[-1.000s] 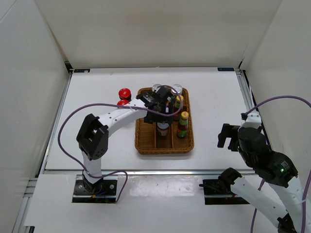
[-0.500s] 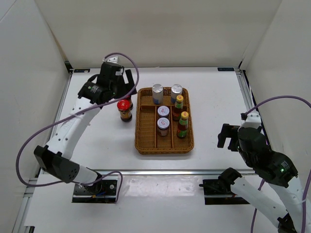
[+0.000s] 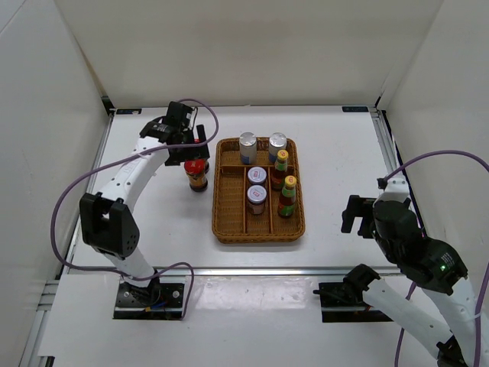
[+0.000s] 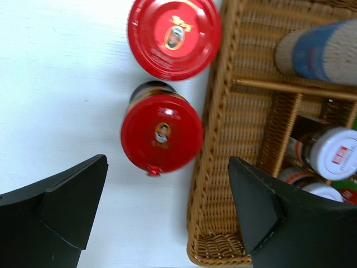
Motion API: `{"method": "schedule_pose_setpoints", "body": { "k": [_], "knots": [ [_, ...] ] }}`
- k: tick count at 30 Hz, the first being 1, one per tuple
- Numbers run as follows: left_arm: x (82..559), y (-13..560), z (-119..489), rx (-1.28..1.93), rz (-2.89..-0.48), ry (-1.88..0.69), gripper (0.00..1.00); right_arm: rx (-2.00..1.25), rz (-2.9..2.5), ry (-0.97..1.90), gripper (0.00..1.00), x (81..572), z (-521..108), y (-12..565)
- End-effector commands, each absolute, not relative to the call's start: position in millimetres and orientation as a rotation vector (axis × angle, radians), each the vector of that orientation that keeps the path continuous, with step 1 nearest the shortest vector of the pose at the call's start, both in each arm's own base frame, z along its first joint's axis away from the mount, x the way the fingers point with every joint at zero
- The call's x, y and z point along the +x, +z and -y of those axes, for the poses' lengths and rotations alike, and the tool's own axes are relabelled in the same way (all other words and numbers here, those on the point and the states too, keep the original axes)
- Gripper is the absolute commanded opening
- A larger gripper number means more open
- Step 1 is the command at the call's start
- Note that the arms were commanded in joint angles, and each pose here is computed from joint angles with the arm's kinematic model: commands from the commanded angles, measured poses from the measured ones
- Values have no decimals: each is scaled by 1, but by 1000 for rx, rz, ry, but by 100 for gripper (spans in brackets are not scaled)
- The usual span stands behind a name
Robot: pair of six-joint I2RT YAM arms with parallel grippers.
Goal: Organize the condiment bottles
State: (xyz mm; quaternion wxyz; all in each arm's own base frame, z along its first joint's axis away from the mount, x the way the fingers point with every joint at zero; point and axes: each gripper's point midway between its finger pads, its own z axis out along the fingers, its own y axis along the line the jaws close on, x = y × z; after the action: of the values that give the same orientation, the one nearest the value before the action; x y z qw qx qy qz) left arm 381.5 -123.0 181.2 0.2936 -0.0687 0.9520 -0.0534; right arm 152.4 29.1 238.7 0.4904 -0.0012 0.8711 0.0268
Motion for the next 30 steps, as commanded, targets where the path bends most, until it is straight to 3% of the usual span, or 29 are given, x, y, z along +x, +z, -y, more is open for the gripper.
{"method": "schedule_pose_setpoints", "body": {
  "k": [1,13,17,18,24,30],
  "knots": [
    [386,174,122,-160,-2546,-156,100,-8,-2090,77,100,158,-33,243],
    [392,122,124,-170,-2631,-175,98,-23,-2117,67,100,160,-37,239],
    [391,118,125,-167,-2642,-183,85,-33,-2118,60,100,162,-38,239],
    [391,122,125,-167,-2633,-187,75,-34,-2118,60,100,162,-38,239],
    [392,186,118,-179,-2462,-203,44,-37,-2125,54,100,163,-39,238],
    [363,272,134,-106,-2273,-300,40,-39,-2121,69,100,162,-40,239]
  ]
}}
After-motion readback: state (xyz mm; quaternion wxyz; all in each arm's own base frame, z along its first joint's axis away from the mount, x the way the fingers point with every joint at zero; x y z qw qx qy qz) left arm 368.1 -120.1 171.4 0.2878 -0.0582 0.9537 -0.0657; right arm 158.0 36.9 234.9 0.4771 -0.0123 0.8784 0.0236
